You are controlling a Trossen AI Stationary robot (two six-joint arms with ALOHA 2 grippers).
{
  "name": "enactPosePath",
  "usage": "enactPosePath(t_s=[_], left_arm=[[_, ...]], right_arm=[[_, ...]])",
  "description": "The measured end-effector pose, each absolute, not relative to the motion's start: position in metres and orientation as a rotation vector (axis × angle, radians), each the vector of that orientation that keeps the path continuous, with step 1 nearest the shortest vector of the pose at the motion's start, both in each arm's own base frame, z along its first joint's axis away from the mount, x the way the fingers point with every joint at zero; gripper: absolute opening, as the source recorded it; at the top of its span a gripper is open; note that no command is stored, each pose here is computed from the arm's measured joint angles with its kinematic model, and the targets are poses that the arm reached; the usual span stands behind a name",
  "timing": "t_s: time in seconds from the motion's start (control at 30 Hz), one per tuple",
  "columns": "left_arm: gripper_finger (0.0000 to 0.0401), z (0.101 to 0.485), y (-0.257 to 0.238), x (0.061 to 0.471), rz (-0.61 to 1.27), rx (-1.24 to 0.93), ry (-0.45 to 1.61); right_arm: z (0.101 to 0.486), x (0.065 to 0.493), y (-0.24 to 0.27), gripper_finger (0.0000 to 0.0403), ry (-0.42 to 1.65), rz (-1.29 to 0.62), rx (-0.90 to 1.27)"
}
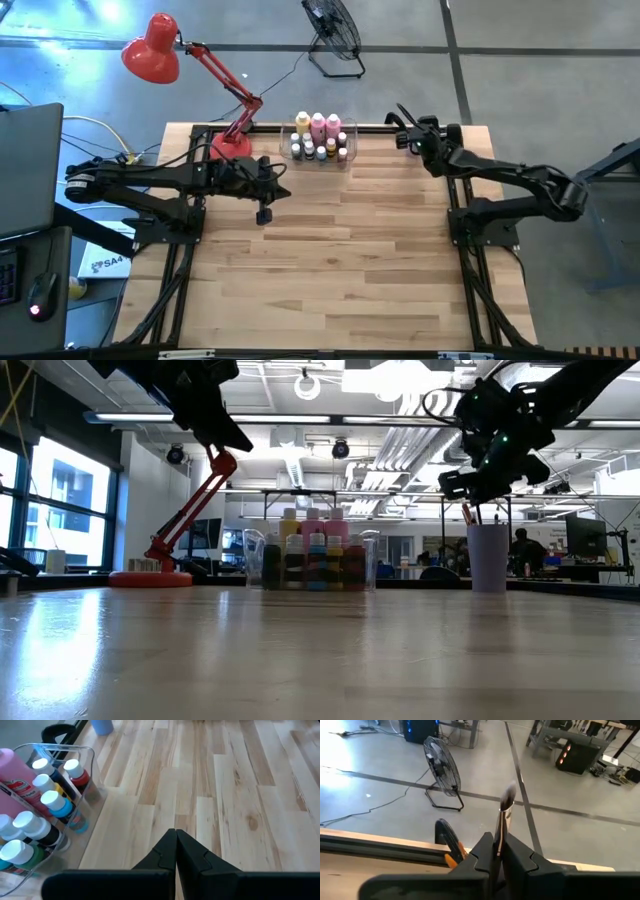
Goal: Pick & Place Paint Supplies
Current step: Put the black paint brush into the violet cup, then return to Home Position
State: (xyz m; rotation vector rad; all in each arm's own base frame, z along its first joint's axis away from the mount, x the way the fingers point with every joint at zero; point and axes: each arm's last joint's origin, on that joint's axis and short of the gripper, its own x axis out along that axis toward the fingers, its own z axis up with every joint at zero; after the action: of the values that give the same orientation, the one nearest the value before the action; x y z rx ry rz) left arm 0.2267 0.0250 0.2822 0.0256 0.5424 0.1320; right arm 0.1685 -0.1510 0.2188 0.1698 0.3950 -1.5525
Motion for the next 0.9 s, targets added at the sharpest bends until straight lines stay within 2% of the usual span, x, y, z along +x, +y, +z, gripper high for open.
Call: enactPosePath(t_s=[0.6, 0.9], left_arm=[[0.0001, 0.282, 0.025, 0.227, 0.133, 0.026, 0.543], [0.0001, 0.282, 0.026, 0.227, 0.166, 0.035, 0.543]], right_arm=[[0.224, 0.164, -0.151, 0.0131, 0.39, -1.568, 0.149], [0.24, 0.16, -0.141, 0.0146, 0.345, -1.524, 0.111]])
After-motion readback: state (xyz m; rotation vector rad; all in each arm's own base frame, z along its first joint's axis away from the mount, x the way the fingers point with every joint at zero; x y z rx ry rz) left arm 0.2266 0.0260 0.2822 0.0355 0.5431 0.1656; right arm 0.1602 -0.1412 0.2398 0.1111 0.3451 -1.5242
